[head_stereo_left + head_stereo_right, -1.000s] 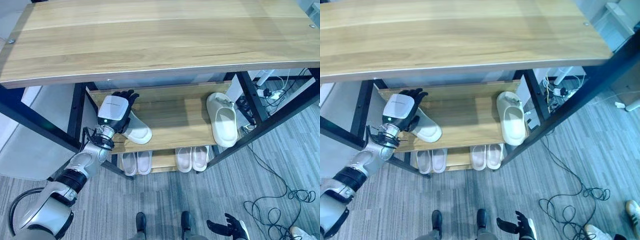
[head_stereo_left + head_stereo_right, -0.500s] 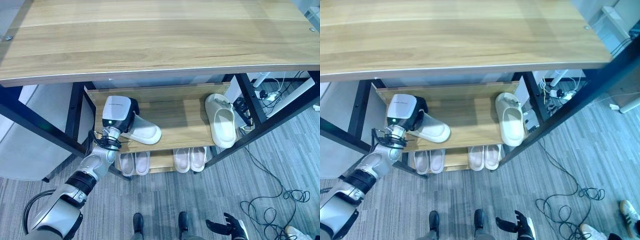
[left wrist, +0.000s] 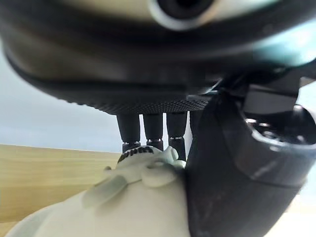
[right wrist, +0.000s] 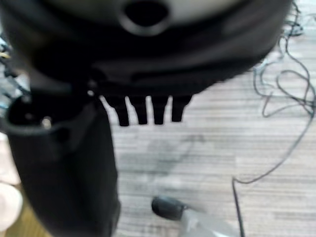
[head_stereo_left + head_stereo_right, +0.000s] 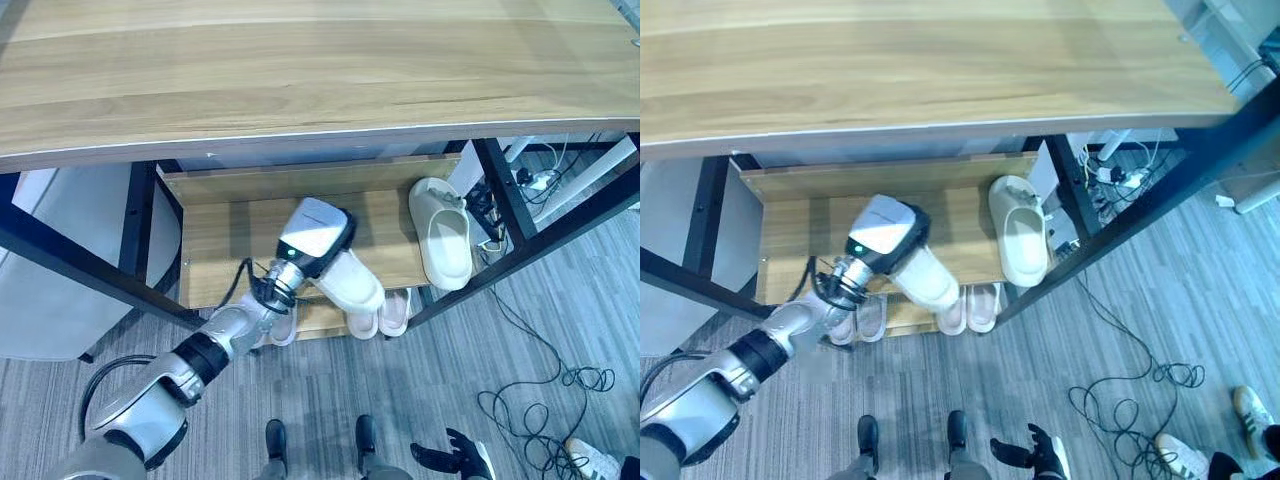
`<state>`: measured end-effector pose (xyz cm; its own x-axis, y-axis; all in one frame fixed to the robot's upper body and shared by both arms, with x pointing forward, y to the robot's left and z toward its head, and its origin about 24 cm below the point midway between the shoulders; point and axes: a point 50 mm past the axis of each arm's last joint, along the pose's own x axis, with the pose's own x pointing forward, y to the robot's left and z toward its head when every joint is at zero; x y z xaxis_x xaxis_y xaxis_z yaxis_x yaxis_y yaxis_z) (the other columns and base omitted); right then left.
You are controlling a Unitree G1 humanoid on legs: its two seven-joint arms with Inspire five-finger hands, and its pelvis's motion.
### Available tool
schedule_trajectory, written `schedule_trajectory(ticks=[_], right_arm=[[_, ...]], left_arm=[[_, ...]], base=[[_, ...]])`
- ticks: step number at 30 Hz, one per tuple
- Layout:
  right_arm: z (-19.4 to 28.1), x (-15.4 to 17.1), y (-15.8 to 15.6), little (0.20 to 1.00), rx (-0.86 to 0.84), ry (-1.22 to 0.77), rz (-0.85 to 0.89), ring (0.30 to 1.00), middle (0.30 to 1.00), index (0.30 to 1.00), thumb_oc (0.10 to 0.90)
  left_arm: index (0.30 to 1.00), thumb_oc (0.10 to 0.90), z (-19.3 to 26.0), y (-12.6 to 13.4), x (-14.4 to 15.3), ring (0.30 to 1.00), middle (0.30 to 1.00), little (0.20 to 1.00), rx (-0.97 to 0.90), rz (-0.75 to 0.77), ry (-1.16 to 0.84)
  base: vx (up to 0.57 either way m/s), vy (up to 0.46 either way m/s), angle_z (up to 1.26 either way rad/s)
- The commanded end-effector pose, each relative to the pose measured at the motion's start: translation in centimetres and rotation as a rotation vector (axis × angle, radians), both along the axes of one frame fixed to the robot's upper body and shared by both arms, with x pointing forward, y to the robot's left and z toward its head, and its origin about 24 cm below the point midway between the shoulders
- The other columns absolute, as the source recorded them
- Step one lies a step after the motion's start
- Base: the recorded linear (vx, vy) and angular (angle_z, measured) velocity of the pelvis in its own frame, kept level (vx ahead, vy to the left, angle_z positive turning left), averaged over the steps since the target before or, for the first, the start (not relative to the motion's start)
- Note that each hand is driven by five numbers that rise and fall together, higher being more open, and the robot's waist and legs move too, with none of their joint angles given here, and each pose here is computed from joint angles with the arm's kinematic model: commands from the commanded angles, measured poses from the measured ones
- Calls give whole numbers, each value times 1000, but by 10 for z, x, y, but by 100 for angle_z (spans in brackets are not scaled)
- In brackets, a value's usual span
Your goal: Arrange the slippers neatly on the shoe rack.
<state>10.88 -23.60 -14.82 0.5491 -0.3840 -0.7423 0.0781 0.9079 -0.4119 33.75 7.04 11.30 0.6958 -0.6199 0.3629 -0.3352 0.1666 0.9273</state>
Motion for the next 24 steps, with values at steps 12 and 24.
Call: schedule_trajectory(ticks=[12,24], right_arm=[[14,15,-27,900,-136,-66,0,900,900,900,800],[20,28,-28,900,-160,-116,30,900,900,900,800]], left_arm=[[300,400,62,-45,25,300,300,300,-54,-62,-176],[300,400,98,-46,41,300,300,300,84,-7,-323]], base=[[19,18,-7],[10,39,-6]])
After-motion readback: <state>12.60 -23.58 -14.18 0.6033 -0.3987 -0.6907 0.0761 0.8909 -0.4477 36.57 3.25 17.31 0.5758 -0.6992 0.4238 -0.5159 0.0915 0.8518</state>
